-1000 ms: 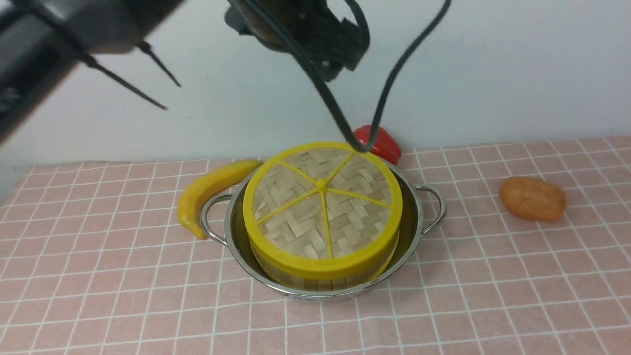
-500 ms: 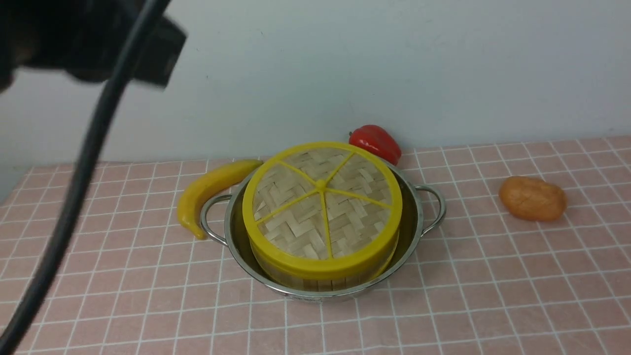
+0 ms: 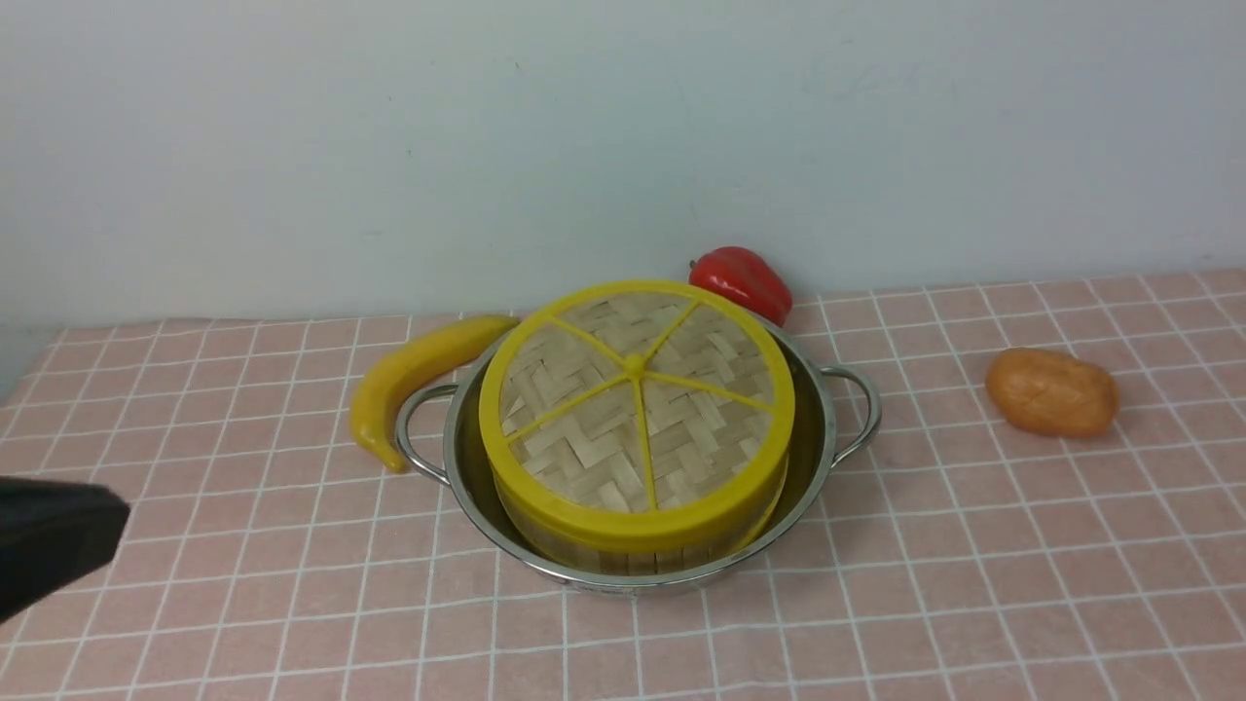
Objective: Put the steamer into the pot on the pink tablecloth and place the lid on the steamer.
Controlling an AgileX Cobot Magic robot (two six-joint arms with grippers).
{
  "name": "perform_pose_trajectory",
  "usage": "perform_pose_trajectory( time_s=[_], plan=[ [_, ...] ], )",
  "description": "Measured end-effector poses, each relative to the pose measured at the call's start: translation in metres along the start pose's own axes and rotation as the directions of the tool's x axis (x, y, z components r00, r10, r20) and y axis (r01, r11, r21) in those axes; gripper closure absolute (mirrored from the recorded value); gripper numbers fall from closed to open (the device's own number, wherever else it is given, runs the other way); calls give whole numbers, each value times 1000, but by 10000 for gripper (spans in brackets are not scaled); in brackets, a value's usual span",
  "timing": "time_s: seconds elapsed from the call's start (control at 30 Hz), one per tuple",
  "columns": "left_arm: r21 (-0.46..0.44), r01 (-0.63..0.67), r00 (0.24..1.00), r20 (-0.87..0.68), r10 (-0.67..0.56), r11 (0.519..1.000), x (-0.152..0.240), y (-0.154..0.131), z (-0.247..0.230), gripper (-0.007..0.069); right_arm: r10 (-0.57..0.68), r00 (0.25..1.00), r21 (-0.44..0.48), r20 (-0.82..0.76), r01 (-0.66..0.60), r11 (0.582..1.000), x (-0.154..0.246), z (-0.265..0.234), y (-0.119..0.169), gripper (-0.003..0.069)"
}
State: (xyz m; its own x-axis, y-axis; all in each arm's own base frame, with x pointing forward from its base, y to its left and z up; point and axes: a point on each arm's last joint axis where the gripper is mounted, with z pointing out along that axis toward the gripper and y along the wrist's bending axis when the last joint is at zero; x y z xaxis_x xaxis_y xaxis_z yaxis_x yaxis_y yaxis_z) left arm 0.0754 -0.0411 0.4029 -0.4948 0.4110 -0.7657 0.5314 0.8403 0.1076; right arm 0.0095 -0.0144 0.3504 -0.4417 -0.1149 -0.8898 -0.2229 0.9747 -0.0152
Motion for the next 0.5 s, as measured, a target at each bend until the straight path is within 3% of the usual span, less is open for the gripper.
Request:
perform_pose_trajectory(
  time_s=[0.37, 0.5],
  plan=[
    [-4, 1, 1000, -2, -1, 1000, 3, 0, -2, 634, 60, 998, -120, -24, -62, 991, 1, -1, 11, 410],
    [-62, 46, 999, 31, -44, 997, 9, 6, -12, 628, 76, 997, -160, -33, -81, 984, 2, -1, 15, 410]
  ],
)
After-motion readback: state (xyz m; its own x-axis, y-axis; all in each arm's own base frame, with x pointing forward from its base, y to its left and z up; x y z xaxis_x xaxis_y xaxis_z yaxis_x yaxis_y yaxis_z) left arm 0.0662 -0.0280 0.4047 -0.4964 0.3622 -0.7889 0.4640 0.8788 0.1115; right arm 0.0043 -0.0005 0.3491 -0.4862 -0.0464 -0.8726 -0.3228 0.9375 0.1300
